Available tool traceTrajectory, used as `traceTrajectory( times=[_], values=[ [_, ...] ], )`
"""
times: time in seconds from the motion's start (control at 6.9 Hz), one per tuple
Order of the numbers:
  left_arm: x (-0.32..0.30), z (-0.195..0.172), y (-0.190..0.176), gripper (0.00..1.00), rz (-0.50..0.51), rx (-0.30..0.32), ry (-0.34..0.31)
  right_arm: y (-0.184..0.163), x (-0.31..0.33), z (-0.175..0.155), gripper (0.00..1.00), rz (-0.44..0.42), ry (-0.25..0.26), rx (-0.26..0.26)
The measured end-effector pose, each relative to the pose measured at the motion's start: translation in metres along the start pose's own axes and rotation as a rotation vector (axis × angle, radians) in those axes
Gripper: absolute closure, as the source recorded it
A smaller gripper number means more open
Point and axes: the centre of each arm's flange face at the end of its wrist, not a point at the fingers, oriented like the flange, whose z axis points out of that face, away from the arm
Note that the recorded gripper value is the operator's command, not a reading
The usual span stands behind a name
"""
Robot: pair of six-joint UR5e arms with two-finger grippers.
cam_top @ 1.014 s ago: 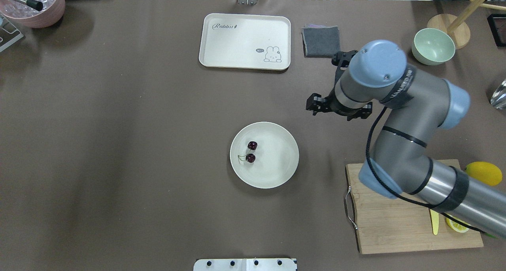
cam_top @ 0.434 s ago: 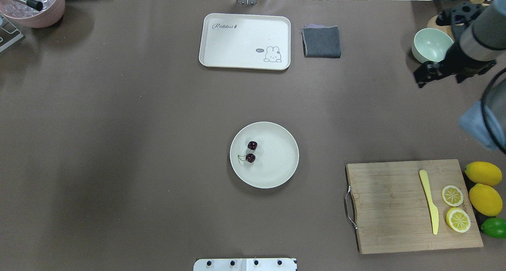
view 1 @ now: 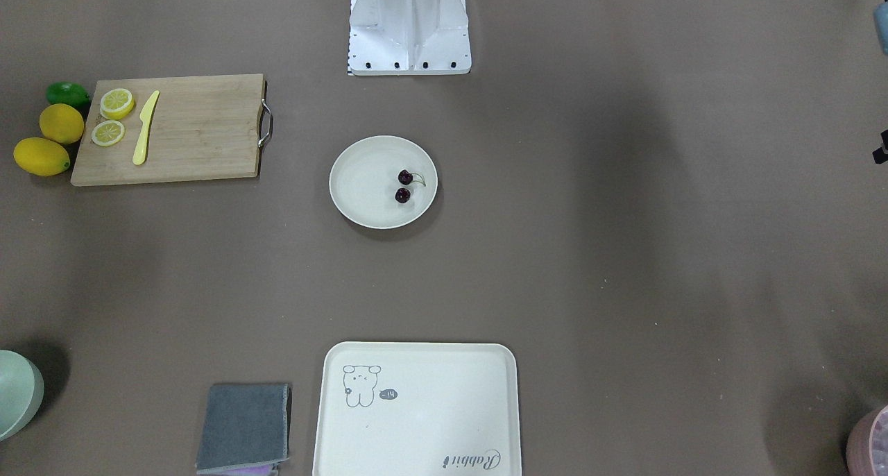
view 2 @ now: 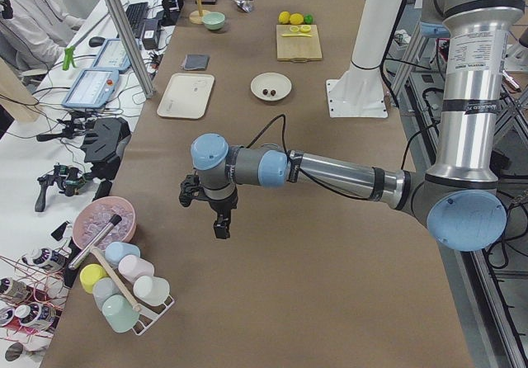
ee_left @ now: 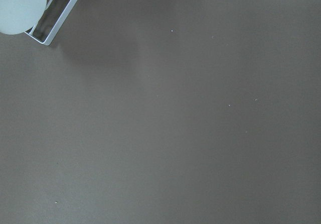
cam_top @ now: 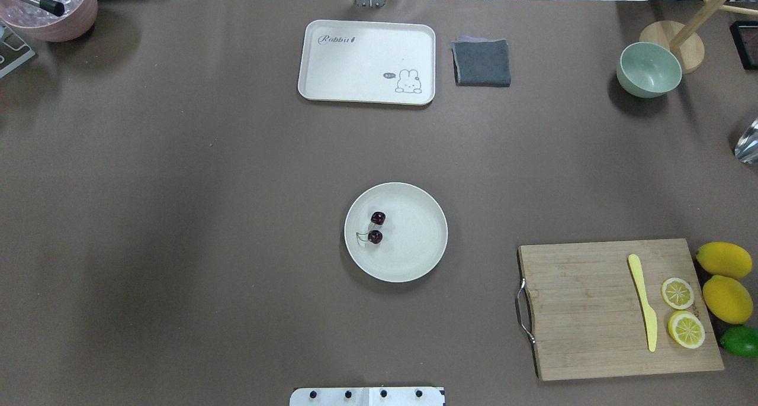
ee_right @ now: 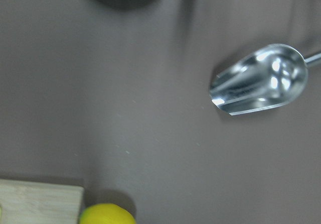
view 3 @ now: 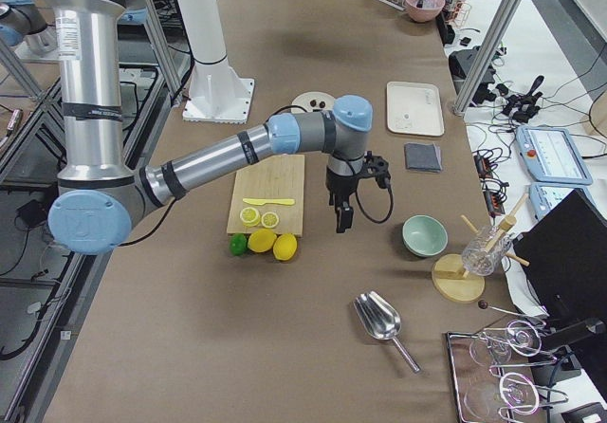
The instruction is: Place red cherry on plate
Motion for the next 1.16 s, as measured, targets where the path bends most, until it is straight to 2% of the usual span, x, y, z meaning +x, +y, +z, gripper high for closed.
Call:
traceTrajectory(
  times=[0.29,0.43,0.58,0.72,1.16],
  values=[
    [-0.004,0.001,0.003,0.02,-0.006,-0.003,0.001,0.068,0.108,0.039,0.00,0.178,-0.030,-0.079],
    [-0.004,0.002,0.003,0.02,-0.006,-0.003,0.001,0.088,0.138,0.055,0.00,0.250,-0.046,-0.106],
    [-0.005,0.002,0.003,0.02,-0.007,-0.003,0.001,0.096,0.152,0.063,0.00,0.283,-0.055,-0.118],
    [-0.005,0.002,0.003,0.02,-0.008,-0.003,0.001,0.096,0.155,0.064,0.00,0.285,-0.062,-0.103],
    [-0.007,0.003,0.008,0.02,-0.011,-0.005,0.002,0.087,0.166,0.077,0.00,0.224,-0.060,-0.004]
  ],
)
